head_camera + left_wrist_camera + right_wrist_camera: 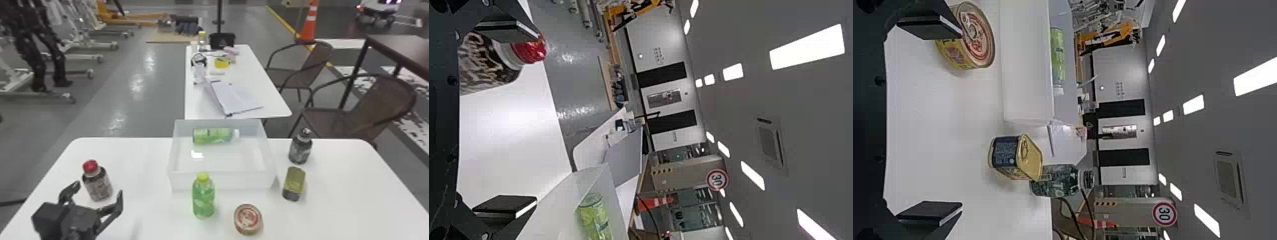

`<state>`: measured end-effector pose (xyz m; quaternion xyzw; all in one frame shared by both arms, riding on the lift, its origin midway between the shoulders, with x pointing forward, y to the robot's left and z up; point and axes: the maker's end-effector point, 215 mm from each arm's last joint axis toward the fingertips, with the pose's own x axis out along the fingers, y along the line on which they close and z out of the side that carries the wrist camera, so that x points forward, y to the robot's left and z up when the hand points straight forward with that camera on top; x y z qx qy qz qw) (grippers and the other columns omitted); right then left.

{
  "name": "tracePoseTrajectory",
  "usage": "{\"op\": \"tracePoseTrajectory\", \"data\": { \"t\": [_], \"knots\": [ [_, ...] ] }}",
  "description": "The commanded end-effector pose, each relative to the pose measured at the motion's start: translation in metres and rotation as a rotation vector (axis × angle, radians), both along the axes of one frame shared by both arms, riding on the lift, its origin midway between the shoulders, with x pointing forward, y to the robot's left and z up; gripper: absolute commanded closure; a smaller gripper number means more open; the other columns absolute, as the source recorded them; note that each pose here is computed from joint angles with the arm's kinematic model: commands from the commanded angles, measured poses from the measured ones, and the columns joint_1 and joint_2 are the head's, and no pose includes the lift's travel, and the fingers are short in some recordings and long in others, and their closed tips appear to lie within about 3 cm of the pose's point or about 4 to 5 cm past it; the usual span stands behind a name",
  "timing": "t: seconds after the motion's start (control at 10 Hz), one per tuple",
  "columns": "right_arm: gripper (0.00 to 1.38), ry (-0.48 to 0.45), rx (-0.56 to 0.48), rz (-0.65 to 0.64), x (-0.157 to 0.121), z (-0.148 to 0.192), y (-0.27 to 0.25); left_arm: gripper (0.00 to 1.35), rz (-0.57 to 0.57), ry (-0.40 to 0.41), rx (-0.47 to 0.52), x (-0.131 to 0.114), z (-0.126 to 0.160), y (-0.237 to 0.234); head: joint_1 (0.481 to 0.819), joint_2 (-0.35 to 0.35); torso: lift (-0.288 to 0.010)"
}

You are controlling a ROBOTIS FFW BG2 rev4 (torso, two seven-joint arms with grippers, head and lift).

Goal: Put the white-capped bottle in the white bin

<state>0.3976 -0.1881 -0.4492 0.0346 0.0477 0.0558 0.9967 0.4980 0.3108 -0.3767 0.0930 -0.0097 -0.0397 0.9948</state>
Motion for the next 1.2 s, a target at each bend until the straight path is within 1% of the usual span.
{"op": "tracePoseTrajectory", "data": {
  "t": [0.0,0.2,0.3,0.4,0.6,1.0,1.1],
  "knots": [
    [0.09,0.003,-0.001,-0.002,-0.001,-0.001,-0.001,0.15,0.025,-0.012,-0.094,-0.032,-0.014,0.009,0.549,0.000,-0.100],
    [0.09,0.012,-0.001,-0.003,-0.005,-0.004,-0.002,0.15,0.055,0.033,-0.193,-0.058,-0.048,0.014,0.549,0.000,-0.100],
    [0.09,0.013,-0.003,-0.002,-0.006,-0.005,-0.002,0.15,0.061,0.059,-0.199,-0.068,-0.062,0.015,0.549,0.000,-0.100],
    [0.09,0.013,-0.004,-0.001,-0.006,-0.005,-0.002,0.15,0.072,0.082,-0.231,-0.073,-0.075,0.014,0.549,0.000,-0.100],
    [0.09,0.009,-0.011,0.004,-0.006,-0.003,-0.002,0.15,0.075,0.089,-0.230,-0.073,-0.077,0.015,0.549,0.000,-0.100],
    [0.09,0.002,-0.019,0.009,-0.005,0.000,-0.002,0.15,0.068,0.079,-0.227,-0.070,-0.073,0.012,0.549,0.000,-0.100],
    [0.09,0.004,-0.017,0.007,-0.006,-0.001,-0.003,0.15,0.062,0.088,-0.234,-0.069,-0.076,0.008,0.549,0.000,-0.100]
  ]
}}
